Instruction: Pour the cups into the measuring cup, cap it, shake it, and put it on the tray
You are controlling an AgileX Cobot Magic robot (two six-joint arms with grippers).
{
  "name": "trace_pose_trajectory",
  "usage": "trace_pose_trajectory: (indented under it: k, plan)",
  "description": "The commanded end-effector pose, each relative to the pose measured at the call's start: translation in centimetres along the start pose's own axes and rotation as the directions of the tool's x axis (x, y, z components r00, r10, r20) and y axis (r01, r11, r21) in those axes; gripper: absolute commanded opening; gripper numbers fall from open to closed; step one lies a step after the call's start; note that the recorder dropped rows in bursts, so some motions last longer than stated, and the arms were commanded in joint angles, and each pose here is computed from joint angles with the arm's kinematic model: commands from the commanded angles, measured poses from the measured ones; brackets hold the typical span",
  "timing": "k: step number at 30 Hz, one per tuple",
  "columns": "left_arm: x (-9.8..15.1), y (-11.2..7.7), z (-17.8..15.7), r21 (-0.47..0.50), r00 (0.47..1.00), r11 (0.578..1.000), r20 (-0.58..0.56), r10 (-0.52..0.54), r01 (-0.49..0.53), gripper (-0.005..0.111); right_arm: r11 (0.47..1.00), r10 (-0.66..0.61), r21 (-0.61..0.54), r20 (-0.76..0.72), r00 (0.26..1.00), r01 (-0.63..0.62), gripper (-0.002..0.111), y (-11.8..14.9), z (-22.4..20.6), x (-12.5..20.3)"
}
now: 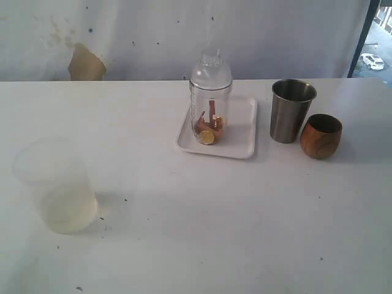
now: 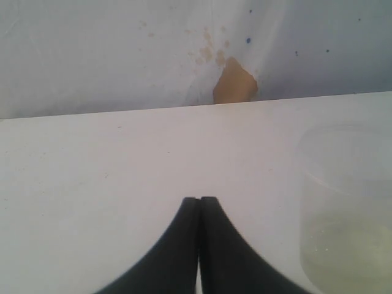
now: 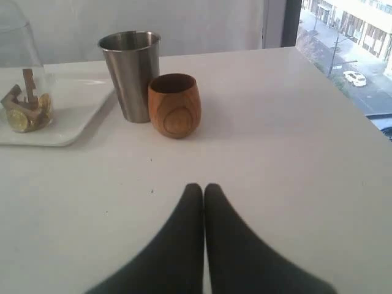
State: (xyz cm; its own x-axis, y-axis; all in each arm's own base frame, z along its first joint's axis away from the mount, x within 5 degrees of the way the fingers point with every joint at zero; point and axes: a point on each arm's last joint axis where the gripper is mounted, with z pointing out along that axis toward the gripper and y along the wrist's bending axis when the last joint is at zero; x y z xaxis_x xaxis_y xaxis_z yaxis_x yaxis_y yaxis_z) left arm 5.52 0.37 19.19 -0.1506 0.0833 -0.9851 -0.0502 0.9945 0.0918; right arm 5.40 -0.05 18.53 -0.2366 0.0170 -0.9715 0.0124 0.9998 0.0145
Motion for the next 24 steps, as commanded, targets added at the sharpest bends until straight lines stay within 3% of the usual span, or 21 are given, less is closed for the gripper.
trace_pose_trajectory:
  k: [1,13,20,24]
  plan:
    - [-0.03,-0.03,0.02,0.004,1.000,1.000,0.002,-0.009,0.009,0.000,1.000,-0.019,0.012,-0.028,0.999,0.019,0.000,-0.10,0.02,0.41]
    - [-0.03,-0.03,0.02,0.004,1.000,1.000,0.002,-0.009,0.009,0.000,1.000,-0.018,0.014,-0.026,0.999,0.019,0.000,-0.11,0.02,0.39]
    - [-0.03,-0.03,0.02,0.004,1.000,1.000,0.002,-0.009,0.009,0.000,0.992,0.016,0.129,-0.024,1.000,-0.013,0.000,-0.74,-0.03,0.39]
    - [-0.03,-0.03,0.02,0.004,1.000,1.000,0.002,-0.009,0.009,0.000,0.992,0.002,0.128,-0.026,1.000,0.001,0.000,-0.74,-0.03,0.39]
